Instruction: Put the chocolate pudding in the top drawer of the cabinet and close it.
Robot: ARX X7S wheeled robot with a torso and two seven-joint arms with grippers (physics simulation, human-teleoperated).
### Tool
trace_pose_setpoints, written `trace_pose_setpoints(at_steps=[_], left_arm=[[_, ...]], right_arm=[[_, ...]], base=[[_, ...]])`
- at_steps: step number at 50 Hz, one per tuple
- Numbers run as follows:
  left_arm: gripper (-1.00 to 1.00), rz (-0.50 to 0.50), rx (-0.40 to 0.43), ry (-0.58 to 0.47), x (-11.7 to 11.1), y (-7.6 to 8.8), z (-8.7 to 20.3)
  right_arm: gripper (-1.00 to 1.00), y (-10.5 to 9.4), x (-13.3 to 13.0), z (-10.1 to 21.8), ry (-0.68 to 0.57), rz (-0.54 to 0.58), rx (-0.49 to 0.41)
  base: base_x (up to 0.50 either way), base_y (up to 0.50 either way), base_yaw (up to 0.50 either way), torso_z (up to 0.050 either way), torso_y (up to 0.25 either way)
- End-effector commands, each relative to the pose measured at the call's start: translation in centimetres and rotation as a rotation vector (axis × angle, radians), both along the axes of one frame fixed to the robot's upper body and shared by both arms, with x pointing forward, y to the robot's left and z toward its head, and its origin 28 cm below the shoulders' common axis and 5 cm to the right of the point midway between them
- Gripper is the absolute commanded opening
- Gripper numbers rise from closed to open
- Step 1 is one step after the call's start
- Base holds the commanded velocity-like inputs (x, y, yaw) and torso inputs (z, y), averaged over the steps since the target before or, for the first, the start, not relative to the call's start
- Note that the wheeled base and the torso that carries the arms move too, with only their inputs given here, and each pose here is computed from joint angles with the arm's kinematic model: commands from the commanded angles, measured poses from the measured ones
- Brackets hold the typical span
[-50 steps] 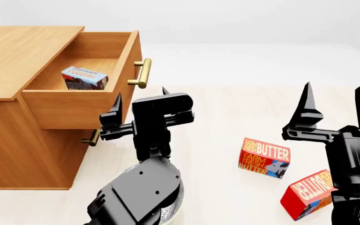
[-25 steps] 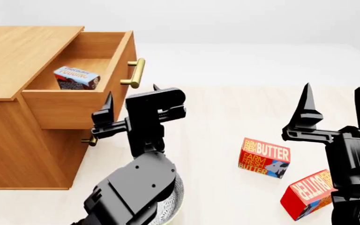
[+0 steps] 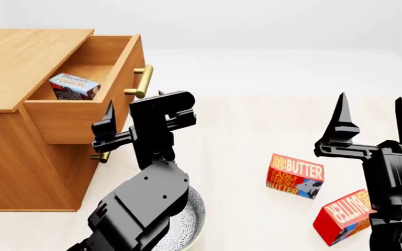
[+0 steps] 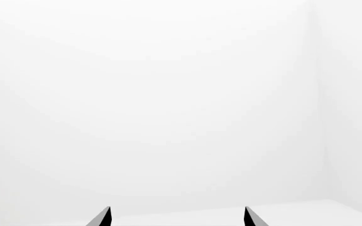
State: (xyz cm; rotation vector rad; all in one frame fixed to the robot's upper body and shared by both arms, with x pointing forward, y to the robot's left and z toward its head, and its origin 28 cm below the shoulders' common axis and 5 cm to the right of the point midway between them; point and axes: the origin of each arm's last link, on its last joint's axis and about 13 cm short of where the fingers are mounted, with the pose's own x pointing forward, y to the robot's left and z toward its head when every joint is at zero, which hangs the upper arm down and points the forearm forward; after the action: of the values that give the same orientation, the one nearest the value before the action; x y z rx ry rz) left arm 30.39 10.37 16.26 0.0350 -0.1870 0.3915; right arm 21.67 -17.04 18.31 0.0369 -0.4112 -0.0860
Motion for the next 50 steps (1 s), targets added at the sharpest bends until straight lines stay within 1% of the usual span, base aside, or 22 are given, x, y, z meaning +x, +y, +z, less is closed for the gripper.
trace_pose_setpoints(at_steps=[1, 50], left_arm=[[1.00, 0.051, -0.005, 0.009, 0.7, 0.8, 0.2], [1.00, 0.224, 0.008, 0.024, 3.5, 3.7, 0.7]], right_arm=[[1.00, 0.0, 0.1, 0.0, 0.002, 0.000, -0.002], [1.00, 0.1, 0.3, -0.1, 0.005, 0.006, 0.000]], base=[[0.00, 0.00, 0.00, 0.000, 0.000], [0.00, 0.00, 0.00, 0.000, 0.000]])
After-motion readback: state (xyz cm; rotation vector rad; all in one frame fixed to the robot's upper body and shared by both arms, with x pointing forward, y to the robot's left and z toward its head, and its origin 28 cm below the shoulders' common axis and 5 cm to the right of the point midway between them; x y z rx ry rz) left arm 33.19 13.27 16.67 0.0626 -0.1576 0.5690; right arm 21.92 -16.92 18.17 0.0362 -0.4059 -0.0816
